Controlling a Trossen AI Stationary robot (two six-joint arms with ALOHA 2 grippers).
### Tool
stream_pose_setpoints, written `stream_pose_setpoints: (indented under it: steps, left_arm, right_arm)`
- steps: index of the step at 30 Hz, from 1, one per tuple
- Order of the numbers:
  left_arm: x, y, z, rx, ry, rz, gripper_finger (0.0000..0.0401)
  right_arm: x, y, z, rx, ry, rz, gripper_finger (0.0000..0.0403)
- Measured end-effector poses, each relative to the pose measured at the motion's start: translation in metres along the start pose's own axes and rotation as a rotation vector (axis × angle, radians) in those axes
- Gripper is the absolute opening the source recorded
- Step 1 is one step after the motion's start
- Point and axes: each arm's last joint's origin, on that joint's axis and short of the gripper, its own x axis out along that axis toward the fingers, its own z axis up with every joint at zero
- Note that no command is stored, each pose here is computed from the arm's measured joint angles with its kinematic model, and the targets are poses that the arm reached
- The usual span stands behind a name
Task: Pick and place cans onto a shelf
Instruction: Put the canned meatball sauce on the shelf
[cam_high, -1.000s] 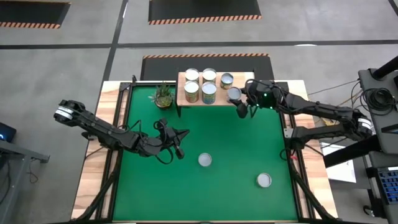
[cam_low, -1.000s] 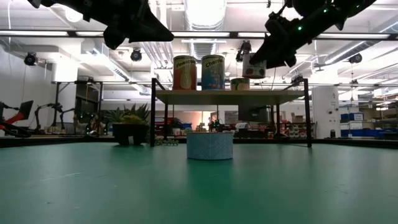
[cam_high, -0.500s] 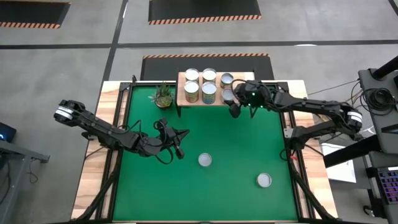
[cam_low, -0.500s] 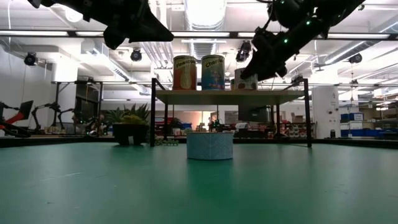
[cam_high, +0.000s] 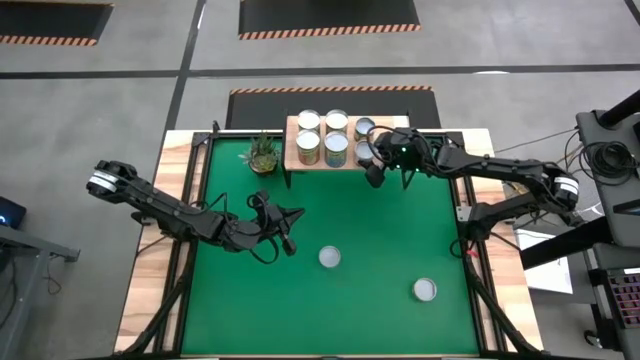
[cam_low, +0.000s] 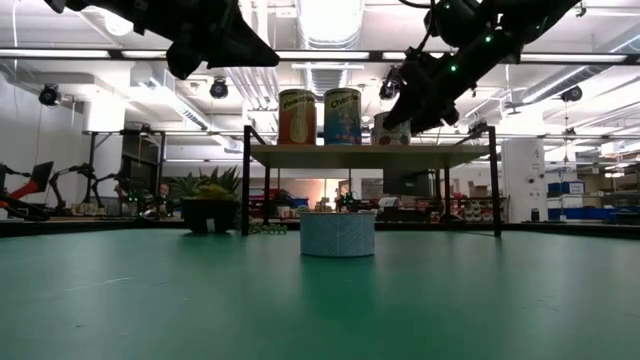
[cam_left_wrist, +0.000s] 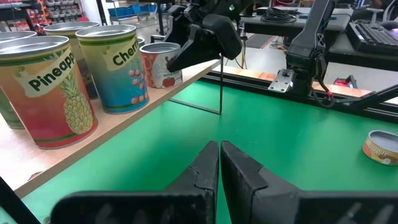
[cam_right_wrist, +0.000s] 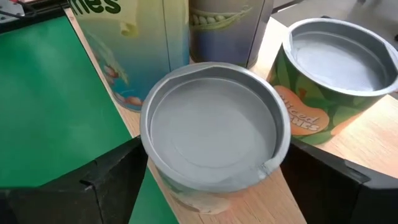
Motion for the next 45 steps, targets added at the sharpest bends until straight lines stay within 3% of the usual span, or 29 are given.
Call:
stream_pose_setpoints:
  steps: [15, 25, 29, 39, 45]
  left_arm:
    - [0.0, 0.0, 0.0, -0.003, 0.0, 0.0, 0.0]
    - [0.0, 0.0, 0.0, -0.009, 0.0, 0.0, 0.0]
    - [0.0, 0.0, 0.0, -0.009, 0.0, 0.0, 0.0]
    - [0.0, 0.0, 0.0, -0.013, 0.0, -0.001, 0.0]
    - [0.0, 0.0, 0.0, -0.016, 0.0, -0.001, 0.0]
  right_arm:
    - [-0.032, -0.001, 0.004, -0.014, -0.012, 0.014, 0.0329]
    - [-0.045, 0.002, 0.013, -0.023, -0.11, 0.033, 0.0315]
    - [-0.04, 0.003, 0.019, -0.016, -0.167, 0.035, 0.0257]
    - [-0.016, 0.004, 0.011, -0.11, -0.095, 0.014, 0.0028]
    - [-0.017, 0.003, 0.011, -0.122, -0.092, 0.013, 0.0011]
